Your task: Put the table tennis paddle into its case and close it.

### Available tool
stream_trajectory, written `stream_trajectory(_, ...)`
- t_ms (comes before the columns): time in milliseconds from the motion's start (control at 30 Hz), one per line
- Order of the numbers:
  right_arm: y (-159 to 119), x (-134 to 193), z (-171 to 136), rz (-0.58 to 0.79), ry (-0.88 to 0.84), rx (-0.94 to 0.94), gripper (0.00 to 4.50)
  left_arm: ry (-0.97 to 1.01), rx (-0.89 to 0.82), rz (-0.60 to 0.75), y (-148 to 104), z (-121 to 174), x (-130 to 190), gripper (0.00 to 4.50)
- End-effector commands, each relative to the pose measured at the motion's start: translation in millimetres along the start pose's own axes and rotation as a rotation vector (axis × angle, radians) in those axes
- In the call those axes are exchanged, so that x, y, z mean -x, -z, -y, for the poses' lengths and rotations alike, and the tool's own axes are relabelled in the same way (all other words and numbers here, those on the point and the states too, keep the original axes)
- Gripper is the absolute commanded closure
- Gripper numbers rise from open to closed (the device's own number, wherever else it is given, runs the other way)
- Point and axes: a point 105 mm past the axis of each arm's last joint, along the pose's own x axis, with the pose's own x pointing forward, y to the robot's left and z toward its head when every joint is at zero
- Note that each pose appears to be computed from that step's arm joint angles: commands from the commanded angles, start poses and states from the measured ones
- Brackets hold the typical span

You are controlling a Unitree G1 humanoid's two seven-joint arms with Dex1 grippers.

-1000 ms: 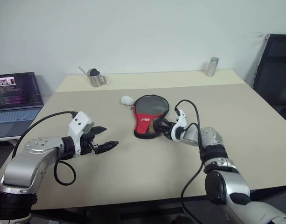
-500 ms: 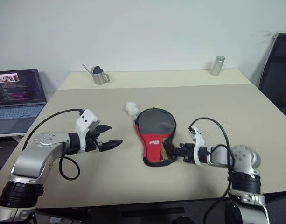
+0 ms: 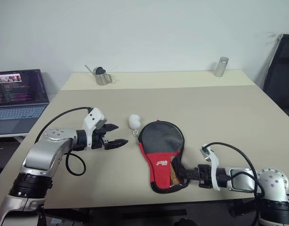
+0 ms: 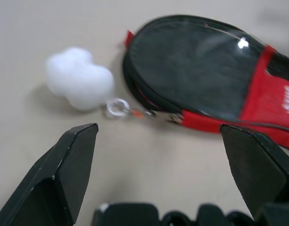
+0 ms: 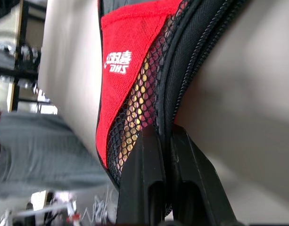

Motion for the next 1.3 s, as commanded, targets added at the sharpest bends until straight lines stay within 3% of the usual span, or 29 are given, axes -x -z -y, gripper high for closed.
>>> stream_trajectory(33, 9, 4, -18, -0.04, -0.076, 0.036, 4.49, -0.004, -0.037, 0.016, -8, -3, 1, 0.0)
stream_trajectory(367, -2, 1, -27, 0.019, -0.079, -0.002, 4.49, -0.001, -0.049, 0.017, -10, -4, -2, 0.0)
stream_trajectory(467, -5, 1, -27, 0.024, -0.072, -0.012, 3.72, -0.002, -0.051, 0.019, -11, -4, -2, 0.0)
stream_trajectory(633, -9, 15, -31, 0.003, -0.089, 0.054, 2.05, -0.026, -0.055, 0.023, -12, -9, 0, 0.0)
stream_trajectory(800, -12, 45, -32, -0.07, -0.064, 0.3, 0.22, -0.09, -0.053, 0.05, -16, -22, 3, 0.0)
stream_trajectory(833, -15, 50, -30, -0.074, -0.052, 0.367, 0.04, -0.11, -0.048, 0.061, -17, -26, 3, 0.0)
stream_trajectory(967, -73, 60, -42, 0.113, -0.059, 0.641, 0.04, -0.225, -0.015, 0.138, -33, -46, 0, 0.0)
stream_trajectory(1067, -133, 39, -69, 0.371, -0.066, 0.714, 0.04, -0.269, 0.003, 0.155, -40, -54, -10, 0.0)
stream_trajectory(1167, -149, 2, -76, 0.427, 0.021, 0.869, 0.04, -0.275, 0.009, 0.156, -46, -57, -23, 0.0)
stream_trajectory(1300, -138, -56, -64, 0.39, 0.125, 1.013, 0.04, -0.29, 0.032, 0.115, -47, -59, -46, 0.0)
